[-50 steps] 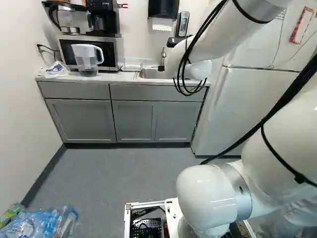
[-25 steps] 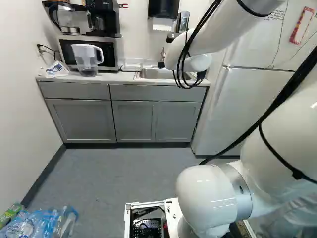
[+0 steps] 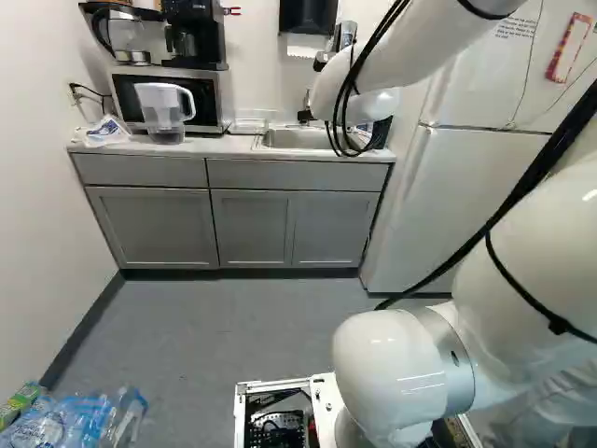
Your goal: Rinse the cup and place it in the tray
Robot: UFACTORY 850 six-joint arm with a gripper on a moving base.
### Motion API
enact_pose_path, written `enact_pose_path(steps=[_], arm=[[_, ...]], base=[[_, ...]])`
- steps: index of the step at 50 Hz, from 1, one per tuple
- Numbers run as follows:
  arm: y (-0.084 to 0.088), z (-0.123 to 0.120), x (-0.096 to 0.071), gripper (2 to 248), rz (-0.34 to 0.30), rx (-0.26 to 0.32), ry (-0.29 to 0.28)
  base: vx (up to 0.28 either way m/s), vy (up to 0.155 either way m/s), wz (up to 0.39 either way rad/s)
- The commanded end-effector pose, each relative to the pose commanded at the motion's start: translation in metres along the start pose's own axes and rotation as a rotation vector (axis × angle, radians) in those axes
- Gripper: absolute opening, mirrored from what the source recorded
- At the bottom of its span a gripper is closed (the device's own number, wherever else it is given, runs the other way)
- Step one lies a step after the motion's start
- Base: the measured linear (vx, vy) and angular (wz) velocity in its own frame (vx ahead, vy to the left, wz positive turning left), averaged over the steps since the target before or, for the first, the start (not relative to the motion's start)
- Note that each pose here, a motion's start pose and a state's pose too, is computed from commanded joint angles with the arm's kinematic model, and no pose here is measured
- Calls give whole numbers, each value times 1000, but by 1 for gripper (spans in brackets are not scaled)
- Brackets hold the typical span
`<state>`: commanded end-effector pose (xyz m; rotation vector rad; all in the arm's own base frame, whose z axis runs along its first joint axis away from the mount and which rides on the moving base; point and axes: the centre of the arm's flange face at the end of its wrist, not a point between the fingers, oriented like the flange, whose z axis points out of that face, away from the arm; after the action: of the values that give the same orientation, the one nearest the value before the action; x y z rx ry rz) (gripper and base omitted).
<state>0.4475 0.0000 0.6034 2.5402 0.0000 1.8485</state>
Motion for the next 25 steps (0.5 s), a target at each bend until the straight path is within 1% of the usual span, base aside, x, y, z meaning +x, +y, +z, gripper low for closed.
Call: enact_pose_path(steps=[25], arm=[[0,-3,25,247,0,0,11]], base=[[0,0,0]])
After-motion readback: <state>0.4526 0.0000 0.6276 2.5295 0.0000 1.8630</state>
